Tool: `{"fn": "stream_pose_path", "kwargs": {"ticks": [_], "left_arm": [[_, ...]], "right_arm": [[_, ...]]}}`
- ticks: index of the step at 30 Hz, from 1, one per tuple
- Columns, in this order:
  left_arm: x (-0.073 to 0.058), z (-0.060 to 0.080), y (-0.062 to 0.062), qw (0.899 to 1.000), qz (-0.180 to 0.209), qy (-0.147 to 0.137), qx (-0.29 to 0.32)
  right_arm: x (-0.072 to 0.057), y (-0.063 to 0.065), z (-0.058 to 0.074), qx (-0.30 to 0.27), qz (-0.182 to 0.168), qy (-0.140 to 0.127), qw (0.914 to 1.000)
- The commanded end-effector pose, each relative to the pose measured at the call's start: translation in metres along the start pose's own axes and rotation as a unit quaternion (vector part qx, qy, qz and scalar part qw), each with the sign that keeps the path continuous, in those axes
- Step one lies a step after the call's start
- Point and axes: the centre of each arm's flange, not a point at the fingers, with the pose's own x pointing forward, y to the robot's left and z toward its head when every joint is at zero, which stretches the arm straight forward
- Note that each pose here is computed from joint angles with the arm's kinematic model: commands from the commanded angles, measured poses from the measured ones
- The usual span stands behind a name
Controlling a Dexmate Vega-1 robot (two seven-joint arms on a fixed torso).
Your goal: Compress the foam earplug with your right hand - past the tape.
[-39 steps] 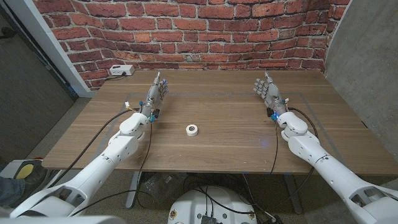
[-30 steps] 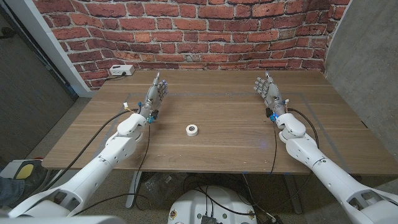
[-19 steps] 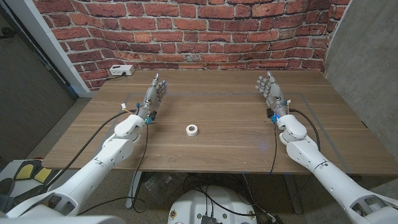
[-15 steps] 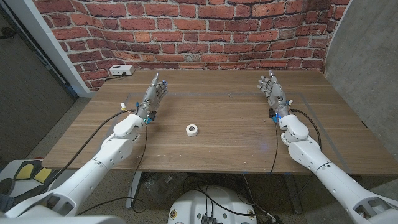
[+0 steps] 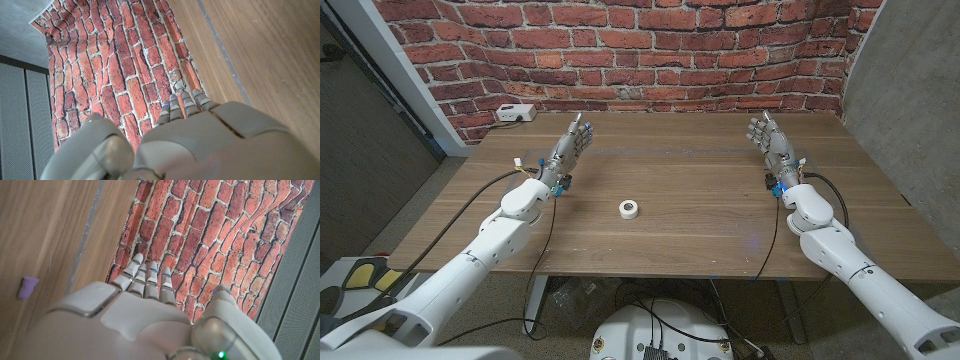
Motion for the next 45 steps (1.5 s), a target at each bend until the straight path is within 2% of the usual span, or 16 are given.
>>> {"fn": "stream_pose_path", "kwargs": {"ticks": [1,12,24,36,39,40,42,45], "left_arm": [[0.003,0.004,-0.009,1.000,-0.004,0.005,0.017],[-0.001,0.009,-0.012,1.000,-0.003,-0.004,0.015],[0.007,0.012,-0.011,1.000,-0.005,-0.016,0.005],[0.008,0.014,-0.016,1.000,-0.007,-0.020,0.008],[0.006,0.012,-0.016,1.000,-0.003,-0.017,0.008],[0.006,0.012,-0.016,1.000,-0.003,-0.017,0.008],[0.004,0.012,-0.017,1.000,-0.001,-0.015,0.008],[0.002,0.011,-0.018,1.000,-0.001,-0.014,0.008]], "right_arm": [[-0.010,-0.022,0.012,-0.053,-0.020,0.000,0.9984],[-0.014,-0.036,0.019,-0.110,-0.041,-0.004,0.9931],[-0.012,-0.055,0.023,-0.161,-0.044,-0.005,0.9860],[-0.009,-0.065,0.025,-0.233,-0.033,0.010,0.9717],[-0.009,-0.067,0.025,-0.266,-0.032,0.015,0.9635],[-0.009,-0.067,0.025,-0.266,-0.032,0.016,0.9632],[-0.010,-0.067,0.023,-0.290,-0.032,0.018,0.9562],[-0.010,-0.066,0.019,-0.298,-0.034,0.019,0.9538]]}}
